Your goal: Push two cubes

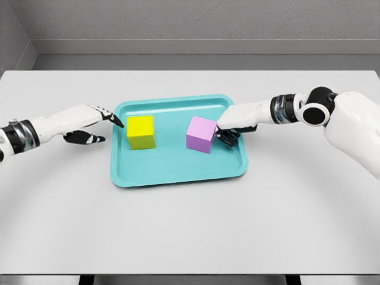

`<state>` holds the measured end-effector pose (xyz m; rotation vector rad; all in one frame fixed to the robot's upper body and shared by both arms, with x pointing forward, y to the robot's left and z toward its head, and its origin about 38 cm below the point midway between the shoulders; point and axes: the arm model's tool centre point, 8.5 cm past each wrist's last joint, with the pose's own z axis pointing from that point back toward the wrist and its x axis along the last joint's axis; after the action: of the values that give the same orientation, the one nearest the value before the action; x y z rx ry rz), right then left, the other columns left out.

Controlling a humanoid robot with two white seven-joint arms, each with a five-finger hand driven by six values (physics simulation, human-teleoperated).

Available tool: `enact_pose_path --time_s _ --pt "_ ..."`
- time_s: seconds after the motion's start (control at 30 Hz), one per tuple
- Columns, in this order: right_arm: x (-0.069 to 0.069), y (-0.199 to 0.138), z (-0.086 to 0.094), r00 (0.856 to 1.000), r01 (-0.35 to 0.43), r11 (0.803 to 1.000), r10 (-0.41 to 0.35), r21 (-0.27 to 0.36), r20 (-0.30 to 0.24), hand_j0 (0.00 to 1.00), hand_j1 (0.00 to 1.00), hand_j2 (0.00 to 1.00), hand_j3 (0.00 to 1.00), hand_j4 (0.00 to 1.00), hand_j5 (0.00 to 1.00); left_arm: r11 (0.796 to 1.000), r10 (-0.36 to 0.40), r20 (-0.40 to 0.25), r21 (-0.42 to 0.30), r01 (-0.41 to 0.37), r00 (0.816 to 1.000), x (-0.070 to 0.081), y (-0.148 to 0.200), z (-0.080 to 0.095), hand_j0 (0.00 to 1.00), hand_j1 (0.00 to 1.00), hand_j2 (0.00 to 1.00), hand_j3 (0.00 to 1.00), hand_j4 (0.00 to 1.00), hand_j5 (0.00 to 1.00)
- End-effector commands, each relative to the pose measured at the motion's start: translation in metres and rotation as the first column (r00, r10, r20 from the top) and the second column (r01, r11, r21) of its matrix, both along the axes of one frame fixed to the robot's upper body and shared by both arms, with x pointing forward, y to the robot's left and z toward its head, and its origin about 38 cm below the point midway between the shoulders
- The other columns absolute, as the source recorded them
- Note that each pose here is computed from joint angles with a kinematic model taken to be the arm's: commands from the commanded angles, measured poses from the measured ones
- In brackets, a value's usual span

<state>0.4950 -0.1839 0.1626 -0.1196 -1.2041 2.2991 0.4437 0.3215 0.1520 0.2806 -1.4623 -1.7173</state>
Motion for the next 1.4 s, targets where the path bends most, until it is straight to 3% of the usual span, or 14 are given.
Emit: enact_pose_path --time_s 0.0,0.37,0.7,0.9,1.07,1.37 --pt "0.0 0.006 0.0 1.0 -0.005 1.0 0.005 0.009 -0.002 0.1 0.1 0.1 0.1 0.1 0.1 1.0 0.001 -0.006 -0.013 -0.001 1.0 0.001 -0.003 -0.002 0.68 0.68 0.68 0.68 0.68 0.68" --pt "-0.001 0.013 0.0 1.0 -0.017 1.0 0.017 0.018 -0.002 0.1 0.1 0.1 0.1 0.1 0.1 0.999 -0.012 0.004 -0.033 0.013 1.0 0.002 -0.012 0.0 0.68 0.68 0.68 0.68 0.68 0.68" --pt "0.005 -0.008 0.019 0.999 0.01 1.0 -0.01 0.005 0.036 0.1 0.1 0.1 0.1 0.1 0.1 0.998 -0.049 0.015 -0.035 0.049 0.999 0.005 -0.029 0.003 0.68 0.68 0.68 0.68 0.68 0.68" --pt "-0.015 -0.009 0.035 0.994 -0.069 0.998 0.07 -0.011 0.08 0.1 0.1 0.1 0.1 0.1 0.1 0.997 -0.061 0.016 -0.038 0.062 0.998 0.006 -0.035 0.003 0.68 0.68 0.68 0.68 0.68 0.68" --pt "-0.028 0.004 0.024 0.99 -0.126 0.991 0.128 -0.033 0.054 0.1 0.1 0.1 0.1 0.1 0.1 0.998 -0.055 0.015 -0.027 0.055 0.998 0.006 -0.029 0.004 0.68 0.68 0.68 0.68 0.68 0.68" --pt "-0.032 0.019 0.012 0.988 -0.153 0.988 0.154 -0.026 0.029 0.1 0.1 0.1 0.1 0.1 0.1 0.998 -0.041 -0.007 -0.037 0.041 0.999 0.008 -0.029 -0.004 0.67 0.67 0.67 0.67 0.67 0.67"
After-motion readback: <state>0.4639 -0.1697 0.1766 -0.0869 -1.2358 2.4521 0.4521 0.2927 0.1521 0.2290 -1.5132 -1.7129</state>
